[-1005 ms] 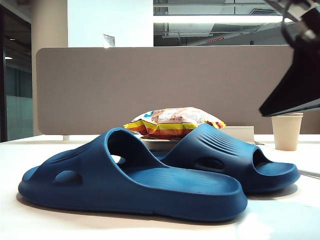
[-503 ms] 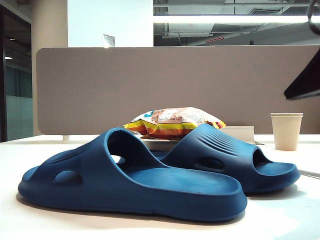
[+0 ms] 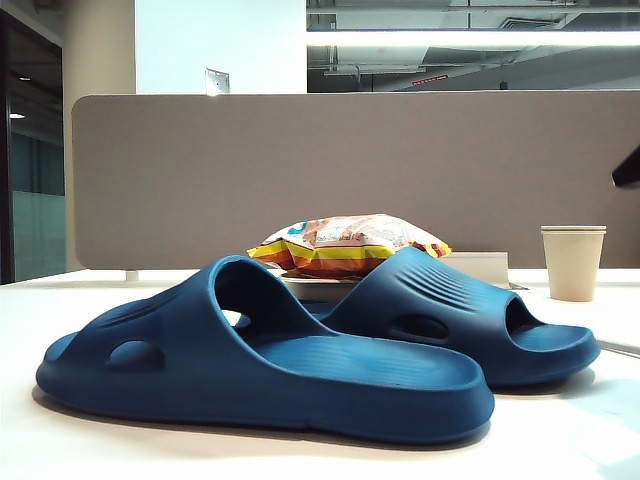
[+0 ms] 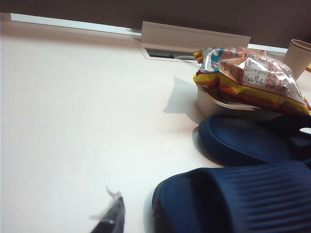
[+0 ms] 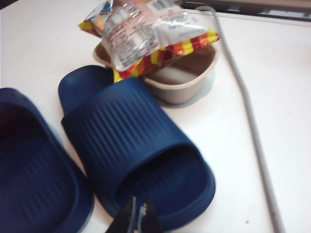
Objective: Pick up a bag of chips and put them in the box.
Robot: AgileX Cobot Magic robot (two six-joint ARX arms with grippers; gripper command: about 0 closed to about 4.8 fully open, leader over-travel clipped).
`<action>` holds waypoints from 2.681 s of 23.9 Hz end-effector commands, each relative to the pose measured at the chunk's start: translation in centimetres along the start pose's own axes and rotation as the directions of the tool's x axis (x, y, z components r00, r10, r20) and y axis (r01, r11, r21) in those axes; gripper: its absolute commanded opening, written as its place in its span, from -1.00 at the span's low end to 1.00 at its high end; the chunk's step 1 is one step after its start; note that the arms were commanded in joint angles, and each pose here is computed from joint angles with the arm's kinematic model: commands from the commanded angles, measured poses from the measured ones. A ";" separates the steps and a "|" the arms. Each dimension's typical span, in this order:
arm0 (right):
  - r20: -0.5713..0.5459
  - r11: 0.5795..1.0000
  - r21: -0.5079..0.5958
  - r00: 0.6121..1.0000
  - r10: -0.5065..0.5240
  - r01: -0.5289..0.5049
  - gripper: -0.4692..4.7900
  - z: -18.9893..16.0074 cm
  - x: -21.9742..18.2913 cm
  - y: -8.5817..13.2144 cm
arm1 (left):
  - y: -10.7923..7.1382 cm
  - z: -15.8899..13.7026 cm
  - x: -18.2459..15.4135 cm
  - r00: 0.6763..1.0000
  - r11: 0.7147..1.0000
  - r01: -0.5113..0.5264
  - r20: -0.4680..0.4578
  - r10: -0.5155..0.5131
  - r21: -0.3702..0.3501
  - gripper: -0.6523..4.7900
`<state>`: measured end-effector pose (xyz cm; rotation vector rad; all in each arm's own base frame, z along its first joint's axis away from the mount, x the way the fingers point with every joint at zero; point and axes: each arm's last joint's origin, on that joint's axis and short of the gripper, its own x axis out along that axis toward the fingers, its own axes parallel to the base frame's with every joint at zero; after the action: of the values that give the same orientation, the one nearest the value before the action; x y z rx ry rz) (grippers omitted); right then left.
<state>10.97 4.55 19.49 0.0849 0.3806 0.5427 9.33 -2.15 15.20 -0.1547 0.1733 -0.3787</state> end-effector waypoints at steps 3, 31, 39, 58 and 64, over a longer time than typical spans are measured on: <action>0.072 1.000 -0.005 0.997 0.026 -0.026 -0.74 -0.7 -0.2 -0.4 | 0.0 -0.1 0.0 1.000 1.000 -0.001 -0.009 0.001 -0.005 -0.48; 0.187 0.987 0.063 0.970 -0.156 0.147 -0.74 -2.0 -1.1 -1.7 | 0.0 -0.1 0.0 1.000 1.000 -0.001 -0.009 0.001 -0.005 -0.48; 0.191 0.983 0.081 0.965 -0.179 0.166 -0.74 -2.7 -1.1 -2.0 | 0.0 -0.1 0.0 1.000 1.000 -0.001 -0.009 0.001 -0.005 -0.48; 0.213 0.974 0.122 0.954 -0.213 0.190 -0.74 -3.8 -1.1 -2.5 | 0.0 -0.1 0.0 1.000 1.000 -0.001 -0.009 0.001 -0.005 -0.48; 0.226 0.975 0.119 0.951 -0.212 0.189 -0.74 -3.9 -1.2 -2.5 | 0.0 -0.1 0.0 1.000 1.000 -0.001 -0.009 0.001 -0.005 -0.48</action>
<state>9.78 1.72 15.76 0.1985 0.1911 0.3056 9.33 -2.15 15.20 -0.1547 0.1733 -0.3787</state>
